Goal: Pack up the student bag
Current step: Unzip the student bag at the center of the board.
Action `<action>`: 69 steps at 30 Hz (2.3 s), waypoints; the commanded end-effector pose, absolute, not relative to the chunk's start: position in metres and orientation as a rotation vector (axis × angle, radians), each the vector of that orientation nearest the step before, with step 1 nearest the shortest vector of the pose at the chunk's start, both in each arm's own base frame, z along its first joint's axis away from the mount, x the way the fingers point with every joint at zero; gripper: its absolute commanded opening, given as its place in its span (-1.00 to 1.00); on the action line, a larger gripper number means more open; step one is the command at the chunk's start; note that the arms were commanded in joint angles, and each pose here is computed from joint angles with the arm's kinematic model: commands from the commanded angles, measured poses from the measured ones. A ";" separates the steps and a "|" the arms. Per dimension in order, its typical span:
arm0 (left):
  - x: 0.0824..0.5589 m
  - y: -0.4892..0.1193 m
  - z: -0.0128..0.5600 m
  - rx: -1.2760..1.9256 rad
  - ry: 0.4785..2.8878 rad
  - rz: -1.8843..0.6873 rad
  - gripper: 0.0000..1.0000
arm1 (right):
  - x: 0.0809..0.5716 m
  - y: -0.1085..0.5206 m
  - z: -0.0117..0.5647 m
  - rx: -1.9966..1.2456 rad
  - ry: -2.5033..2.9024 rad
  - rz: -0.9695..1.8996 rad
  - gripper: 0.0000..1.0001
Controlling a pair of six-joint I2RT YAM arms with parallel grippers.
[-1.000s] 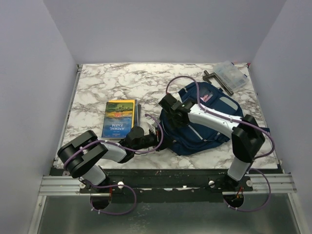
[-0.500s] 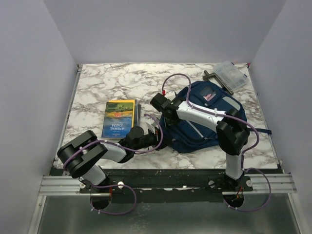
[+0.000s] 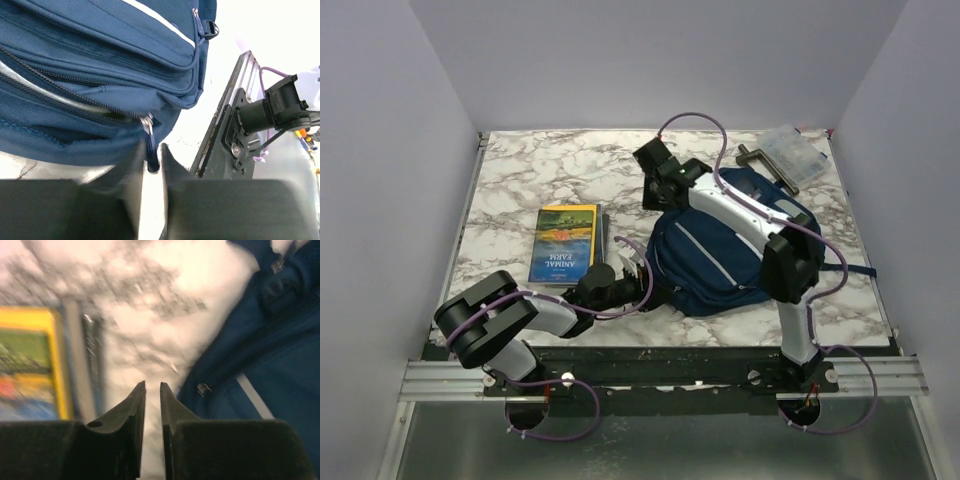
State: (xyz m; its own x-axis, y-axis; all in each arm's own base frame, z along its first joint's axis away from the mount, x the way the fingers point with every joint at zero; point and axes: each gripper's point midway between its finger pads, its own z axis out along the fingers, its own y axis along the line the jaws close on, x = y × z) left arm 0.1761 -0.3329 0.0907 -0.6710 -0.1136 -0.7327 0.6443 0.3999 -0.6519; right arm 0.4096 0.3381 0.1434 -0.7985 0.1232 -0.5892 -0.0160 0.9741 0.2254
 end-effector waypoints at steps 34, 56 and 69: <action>0.230 -0.288 0.140 -0.199 2.410 -1.099 -0.02 | 0.199 0.261 0.079 0.003 2.611 0.121 0.00; 0.278 -0.314 0.096 -0.278 2.539 -0.952 -0.09 | 0.178 0.260 0.103 -0.219 2.633 0.242 -0.99; 0.316 -0.287 0.127 -0.196 2.417 -0.954 -1.00 | 0.127 0.179 0.074 -0.077 2.857 -0.147 -0.99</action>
State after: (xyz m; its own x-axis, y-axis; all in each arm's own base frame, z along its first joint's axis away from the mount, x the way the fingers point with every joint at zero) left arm 0.2756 -0.3086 0.0988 -0.9168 -0.2484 -0.3128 0.0233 0.7485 -0.6627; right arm 0.1733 0.2464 0.0998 -0.8850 -0.0835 -0.4580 -0.1490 0.9828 0.1087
